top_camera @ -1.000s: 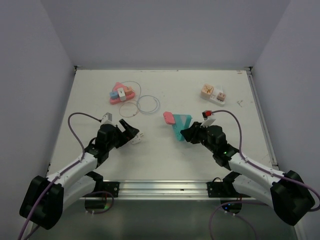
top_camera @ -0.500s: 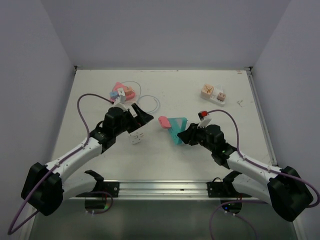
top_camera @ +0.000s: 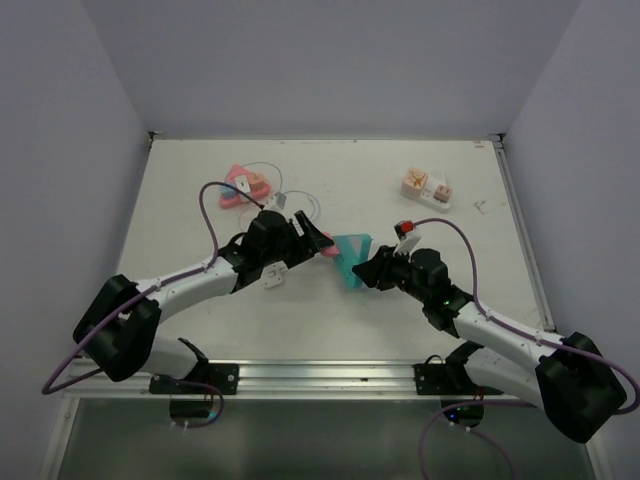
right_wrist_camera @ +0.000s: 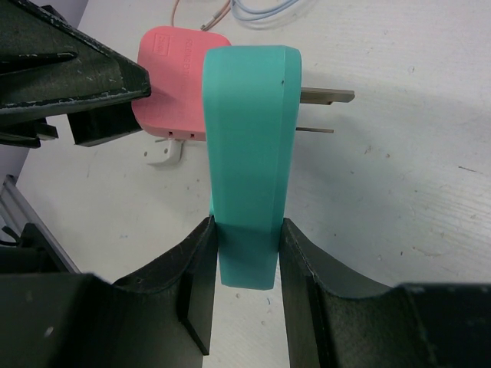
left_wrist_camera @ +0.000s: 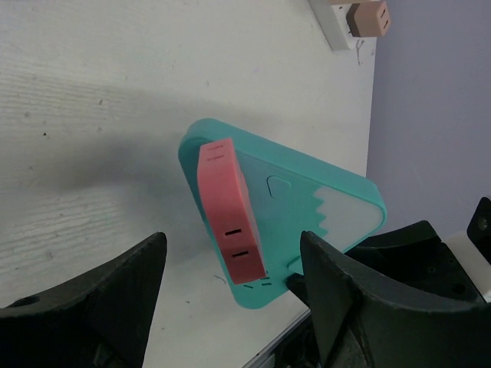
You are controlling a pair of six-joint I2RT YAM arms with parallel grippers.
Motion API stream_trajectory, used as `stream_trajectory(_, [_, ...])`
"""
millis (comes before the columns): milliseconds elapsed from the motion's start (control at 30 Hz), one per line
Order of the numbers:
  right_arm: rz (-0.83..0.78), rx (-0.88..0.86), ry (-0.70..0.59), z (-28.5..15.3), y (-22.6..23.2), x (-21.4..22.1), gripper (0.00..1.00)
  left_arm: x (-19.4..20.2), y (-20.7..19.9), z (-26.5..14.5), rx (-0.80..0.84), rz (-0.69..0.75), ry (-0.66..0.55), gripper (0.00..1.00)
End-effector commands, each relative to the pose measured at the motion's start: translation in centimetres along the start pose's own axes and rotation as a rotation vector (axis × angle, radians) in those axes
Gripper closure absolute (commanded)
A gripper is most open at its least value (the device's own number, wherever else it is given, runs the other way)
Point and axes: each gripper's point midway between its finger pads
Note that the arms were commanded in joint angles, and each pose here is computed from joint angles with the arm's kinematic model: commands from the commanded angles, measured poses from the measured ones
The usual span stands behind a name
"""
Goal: Pull the plug off the socket
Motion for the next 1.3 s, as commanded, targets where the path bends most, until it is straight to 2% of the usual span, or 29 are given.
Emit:
stream_trajectory(0, [-0.03, -0.14, -0.084, 0.3, 4.3, -3.1, 1.0, -2.2, -3.1, 0.6, 0.072, -0.007, -0.07, 0.27])
stream_trajectory(233, [-0.037, -0.144, -0.079, 0.3, 4.4, -2.8, 1.0, -1.4, -2.4, 1.7, 0.042, -0.018, -0.043, 0.46])
stream_trajectory(333, [-0.041, -0.144, -0.073, 0.3, 4.3, -2.6, 1.0, -1.2, -2.1, 1.8, 0.031, -0.019, -0.041, 0.58])
stream_trajectory(433, [-0.045, -0.141, -0.067, 0.2, 4.2, -2.5, 1.0, -1.0, -1.6, 1.7, 0.015, -0.018, -0.045, 0.78])
stream_trajectory(533, [-0.05, -0.142, -0.055, 0.2, 4.1, -2.2, 1.0, -1.1, -1.3, 1.4, 0.002, 0.0, -0.057, 0.89])
stream_trajectory(567, [-0.057, -0.133, -0.042, 0.1, 3.9, -2.0, 0.98, -1.3, -1.3, 1.3, 0.002, 0.007, -0.064, 0.97])
stream_trajectory(600, [-0.059, -0.131, -0.036, 0.1, 3.8, -1.8, 0.94, -1.5, -1.3, 1.2, 0.0, 0.029, -0.072, 1.0])
stream_trajectory(633, [-0.063, -0.119, -0.025, 0.0, 3.6, -1.6, 0.83, -1.7, -1.4, 1.1, 0.004, 0.044, -0.078, 1.0])
stream_trajectory(700, [-0.076, -0.117, -0.02, -0.2, 3.6, -1.6, 0.66, -2.1, -1.7, 0.7, 0.015, 0.092, -0.091, 1.0])
stream_trajectory(733, [-0.077, -0.101, -0.003, -0.3, 3.4, -1.4, 0.5, -2.2, -1.8, 0.6, 0.02, 0.112, -0.097, 1.0])
stream_trajectory(833, [-0.095, -0.089, -0.009, -0.9, 3.9, -2.1, 0.29, -3.5, -2.0, 0.1, 0.013, 0.199, -0.152, 1.0])
stream_trajectory(1000, [-0.142, -0.03, -0.002, -2.6, 4.0, -3.1, 0.19, -5.1, -2.4, -0.8, 0.002, 0.394, -0.193, 1.0])
stream_trajectory(1267, [-0.198, 0.048, 0.073, -3.6, 5.7, -4.9, 0.18, -5.7, -4.6, -2.7, 0.097, 0.68, -0.233, 1.0])
Point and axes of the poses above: each gripper's point midway between its finger pads, its own z axis out along the fingers, its own y axis along the line the jaws close on, x = y × z, and after that the axes turned 14 degrees about z, right-handed
